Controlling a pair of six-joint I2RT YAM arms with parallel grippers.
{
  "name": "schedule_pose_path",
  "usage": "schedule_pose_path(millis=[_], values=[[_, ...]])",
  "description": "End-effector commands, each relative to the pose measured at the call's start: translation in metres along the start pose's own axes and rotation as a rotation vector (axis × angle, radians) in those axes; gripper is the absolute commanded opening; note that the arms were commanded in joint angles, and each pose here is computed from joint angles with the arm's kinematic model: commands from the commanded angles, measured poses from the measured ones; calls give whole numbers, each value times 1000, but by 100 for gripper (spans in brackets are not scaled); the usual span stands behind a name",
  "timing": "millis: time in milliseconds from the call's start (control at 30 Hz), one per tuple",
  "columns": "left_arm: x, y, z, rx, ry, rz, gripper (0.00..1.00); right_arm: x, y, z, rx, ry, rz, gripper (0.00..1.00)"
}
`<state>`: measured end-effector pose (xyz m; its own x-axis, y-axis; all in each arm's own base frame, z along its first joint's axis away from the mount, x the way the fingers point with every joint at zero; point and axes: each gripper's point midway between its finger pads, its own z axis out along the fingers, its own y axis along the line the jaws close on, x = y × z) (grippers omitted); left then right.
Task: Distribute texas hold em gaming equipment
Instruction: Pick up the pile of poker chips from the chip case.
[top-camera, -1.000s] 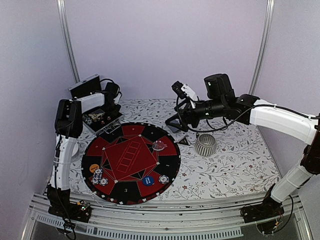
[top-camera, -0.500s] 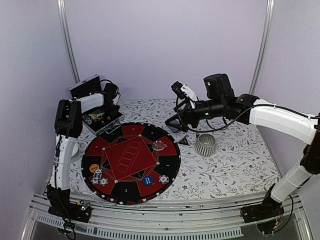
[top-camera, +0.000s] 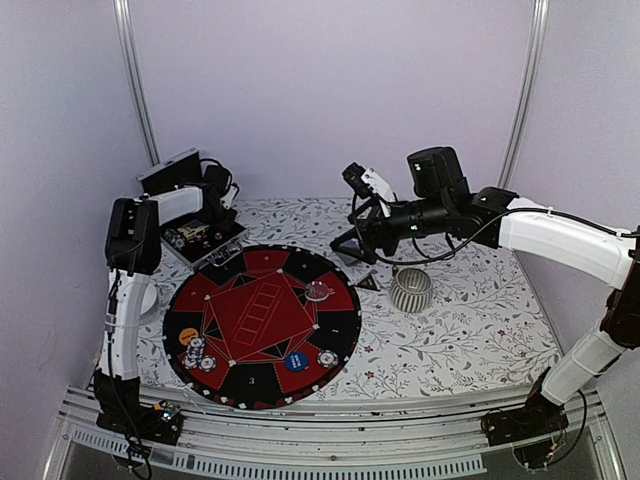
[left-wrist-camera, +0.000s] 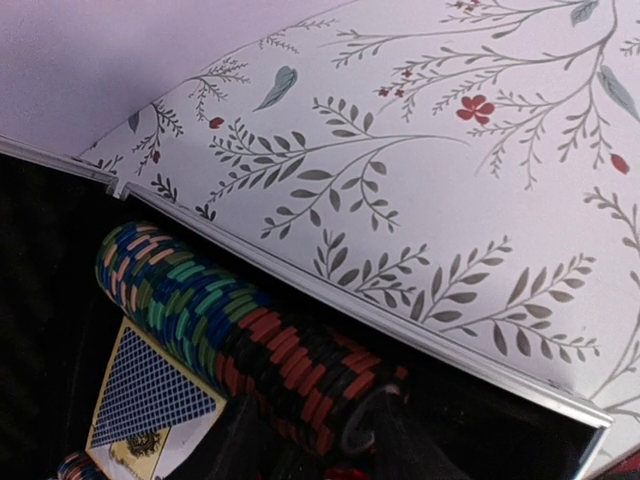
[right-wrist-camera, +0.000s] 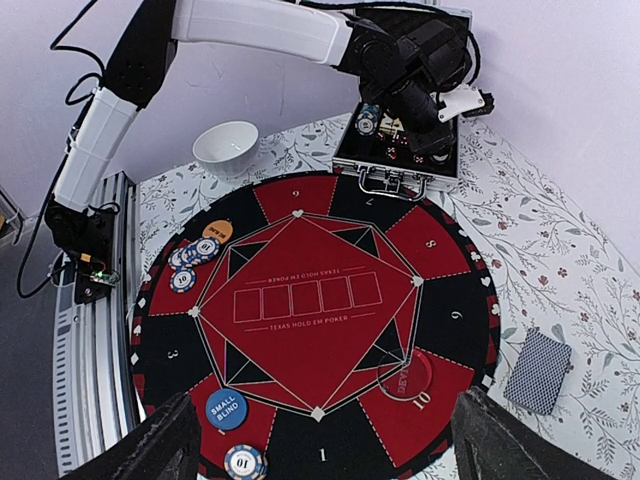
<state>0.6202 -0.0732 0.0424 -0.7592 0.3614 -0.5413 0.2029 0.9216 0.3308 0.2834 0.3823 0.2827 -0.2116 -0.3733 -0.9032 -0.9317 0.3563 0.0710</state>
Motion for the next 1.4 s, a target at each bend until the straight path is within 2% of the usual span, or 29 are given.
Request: schedule_pose_path(millis=[0,200,567,733,867,1033,1267,1367], values=[[2,-47,-15,104,-18,103,42,-12,0,-3,-10,-20,-14,89],[-2,-55,-29,51,-40,164,43,-10,1,-2,-16,-17,-14,89],[-3,-14,-13,-133,-8,140,43,-7,2,-4,-19,-8,-13,89],[-4,-6,-13,-163,-7,137,49,-7,4,-2,-31,-6,-11,89],[-1,0,-6,-130,-2,95,50,-7,4,-2,-34,-3,-10,89],[1,-15,-1,-9,-20,79,50,-5,3,-1,-32,3,-11,89],[0,-17,10,13,-21,69,49,-3,4,0,-38,10,-4,89],[-2,-17,12,49,-30,48,44,-1,3,1,-37,17,-4,89]])
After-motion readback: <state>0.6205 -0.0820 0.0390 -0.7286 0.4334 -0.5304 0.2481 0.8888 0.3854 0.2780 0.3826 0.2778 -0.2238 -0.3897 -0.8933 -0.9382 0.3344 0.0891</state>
